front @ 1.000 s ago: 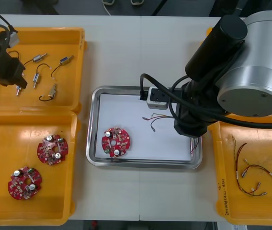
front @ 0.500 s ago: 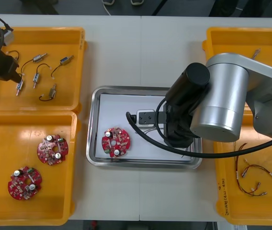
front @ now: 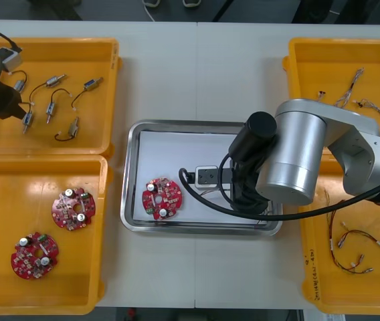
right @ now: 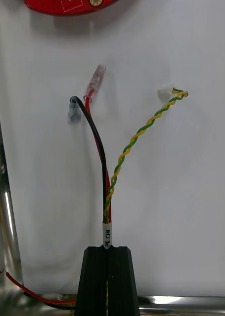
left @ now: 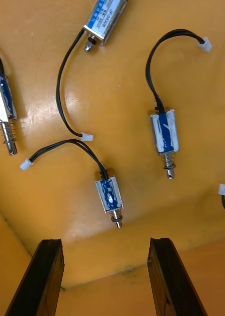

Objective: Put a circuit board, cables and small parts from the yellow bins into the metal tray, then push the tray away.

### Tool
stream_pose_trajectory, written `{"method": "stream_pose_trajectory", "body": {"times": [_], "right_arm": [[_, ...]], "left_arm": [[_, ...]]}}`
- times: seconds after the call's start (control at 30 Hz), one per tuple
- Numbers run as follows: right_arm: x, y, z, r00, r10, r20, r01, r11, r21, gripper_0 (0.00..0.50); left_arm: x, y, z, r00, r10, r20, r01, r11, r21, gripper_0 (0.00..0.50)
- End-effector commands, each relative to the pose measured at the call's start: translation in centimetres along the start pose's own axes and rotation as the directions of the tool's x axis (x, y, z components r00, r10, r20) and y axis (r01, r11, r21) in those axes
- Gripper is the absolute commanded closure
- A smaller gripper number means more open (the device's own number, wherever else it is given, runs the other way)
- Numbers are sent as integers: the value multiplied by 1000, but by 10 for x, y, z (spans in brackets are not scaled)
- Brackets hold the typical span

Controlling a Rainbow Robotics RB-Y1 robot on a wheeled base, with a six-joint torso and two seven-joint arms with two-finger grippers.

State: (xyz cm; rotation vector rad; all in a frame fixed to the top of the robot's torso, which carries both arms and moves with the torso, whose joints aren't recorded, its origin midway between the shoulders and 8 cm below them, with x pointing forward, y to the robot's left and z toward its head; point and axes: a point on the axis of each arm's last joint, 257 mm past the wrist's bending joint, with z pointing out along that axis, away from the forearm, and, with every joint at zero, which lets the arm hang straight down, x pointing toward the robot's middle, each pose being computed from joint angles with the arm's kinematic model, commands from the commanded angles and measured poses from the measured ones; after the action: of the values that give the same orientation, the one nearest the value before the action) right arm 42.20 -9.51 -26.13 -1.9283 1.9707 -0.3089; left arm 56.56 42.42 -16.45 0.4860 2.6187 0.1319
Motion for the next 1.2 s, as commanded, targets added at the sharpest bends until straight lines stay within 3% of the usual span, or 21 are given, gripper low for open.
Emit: {"method": "stream_pose_trajectory", "body": {"times": [0.03,0.23,0.57,0.63,0.7,0.73,0.77,0.8,1.2], "right_arm": [[-15,-8,-1,999,-45,29,45,999,28,500],[-7,1,12,999,-43,7,43,999,7,500],[-5,-2,15,999,-34,4,34,999,15,500],[-5,-3,15,999,-34,4,33,999,19,436],[-5,-5,15,999,-32,2,32,999,27,188],[-4,-6,15,999,-32,0,32,999,31,130],[-4,-7,15,999,-32,-2,32,999,35,30],[-5,-8,15,999,-35,0,35,999,40,0],[-10,-12,6,1000,-18,18,17,999,44,0]], "left_arm": [[-35,21,-25,996,9,91,-4,998,-56,0],[-42,16,-11,994,0,112,7,998,-58,0],[-46,3,13,993,4,120,3,998,-58,0],[-46,0,17,993,9,115,-2,998,-60,0],[-45,-2,21,994,5,111,2,998,-59,0],[-44,-3,23,994,5,109,1,998,-57,0],[-44,-5,25,994,6,107,0,998,-56,0],[-43,-5,26,995,7,103,-2,998,-58,0],[-34,-12,37,997,33,64,-29,998,-64,0]]}}
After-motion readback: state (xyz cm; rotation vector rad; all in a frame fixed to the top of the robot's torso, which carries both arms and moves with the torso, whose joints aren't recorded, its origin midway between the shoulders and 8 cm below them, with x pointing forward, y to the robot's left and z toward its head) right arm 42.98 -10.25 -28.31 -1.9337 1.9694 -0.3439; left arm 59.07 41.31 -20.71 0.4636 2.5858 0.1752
